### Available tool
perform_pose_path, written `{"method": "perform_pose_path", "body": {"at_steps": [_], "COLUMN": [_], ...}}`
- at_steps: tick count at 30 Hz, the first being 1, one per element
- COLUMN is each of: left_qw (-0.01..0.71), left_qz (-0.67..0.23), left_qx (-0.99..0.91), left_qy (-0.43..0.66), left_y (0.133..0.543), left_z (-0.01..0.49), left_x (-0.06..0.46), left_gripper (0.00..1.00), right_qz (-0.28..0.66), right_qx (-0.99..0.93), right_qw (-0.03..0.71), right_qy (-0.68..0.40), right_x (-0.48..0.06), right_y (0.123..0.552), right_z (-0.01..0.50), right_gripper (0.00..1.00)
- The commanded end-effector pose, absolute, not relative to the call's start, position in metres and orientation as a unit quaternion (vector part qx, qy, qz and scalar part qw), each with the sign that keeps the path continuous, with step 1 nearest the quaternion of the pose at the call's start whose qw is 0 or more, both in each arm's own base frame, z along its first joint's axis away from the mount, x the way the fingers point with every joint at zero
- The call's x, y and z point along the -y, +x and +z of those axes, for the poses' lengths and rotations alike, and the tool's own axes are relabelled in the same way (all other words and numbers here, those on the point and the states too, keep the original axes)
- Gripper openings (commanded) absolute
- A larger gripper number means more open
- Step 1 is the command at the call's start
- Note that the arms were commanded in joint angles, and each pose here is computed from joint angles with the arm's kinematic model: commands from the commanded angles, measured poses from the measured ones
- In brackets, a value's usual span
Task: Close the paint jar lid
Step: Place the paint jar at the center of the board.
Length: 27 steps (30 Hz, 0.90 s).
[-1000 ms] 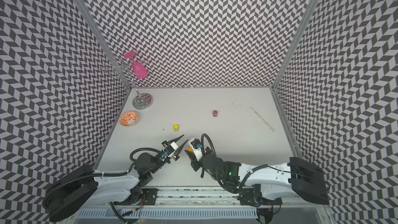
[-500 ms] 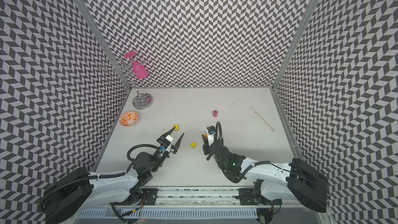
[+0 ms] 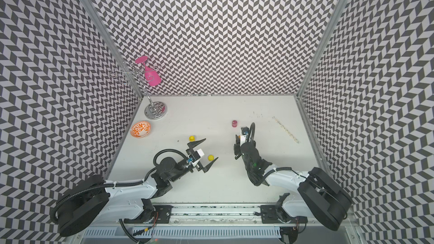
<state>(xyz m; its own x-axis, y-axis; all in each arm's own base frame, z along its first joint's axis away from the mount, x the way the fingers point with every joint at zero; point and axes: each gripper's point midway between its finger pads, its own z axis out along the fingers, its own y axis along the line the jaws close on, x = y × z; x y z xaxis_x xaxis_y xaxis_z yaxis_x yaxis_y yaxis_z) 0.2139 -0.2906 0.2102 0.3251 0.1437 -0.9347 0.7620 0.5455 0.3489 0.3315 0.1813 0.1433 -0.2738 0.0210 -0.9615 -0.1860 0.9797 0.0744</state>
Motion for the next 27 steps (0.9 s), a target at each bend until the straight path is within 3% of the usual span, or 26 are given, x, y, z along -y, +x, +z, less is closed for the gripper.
{"method": "perform_pose_path", "body": {"at_steps": [1,16,27], "left_qw": [0.687,0.653,0.656], "left_qz": [-0.249,-0.227,-0.229], "left_qx": [-0.531,-0.573,-0.57], "left_qy": [0.429,0.44,0.438], "left_y": [0.208,0.223,0.222], "left_z": [0.214,0.196,0.198], "left_x": [0.297,0.306,0.305], "left_gripper": [1.0,1.0,1.0], "right_qz": [0.105,0.112,0.1], "right_qx": [-0.777,-0.81,-0.823], "right_qw": [0.618,0.574,0.557], "right_qy": [-0.054,-0.053,-0.041], "right_x": [-0.19,-0.219,-0.216], "right_y": [0.343,0.41,0.414], "right_z": [0.146,0.087,0.05], "right_gripper": [0.0,0.03,0.03]}}
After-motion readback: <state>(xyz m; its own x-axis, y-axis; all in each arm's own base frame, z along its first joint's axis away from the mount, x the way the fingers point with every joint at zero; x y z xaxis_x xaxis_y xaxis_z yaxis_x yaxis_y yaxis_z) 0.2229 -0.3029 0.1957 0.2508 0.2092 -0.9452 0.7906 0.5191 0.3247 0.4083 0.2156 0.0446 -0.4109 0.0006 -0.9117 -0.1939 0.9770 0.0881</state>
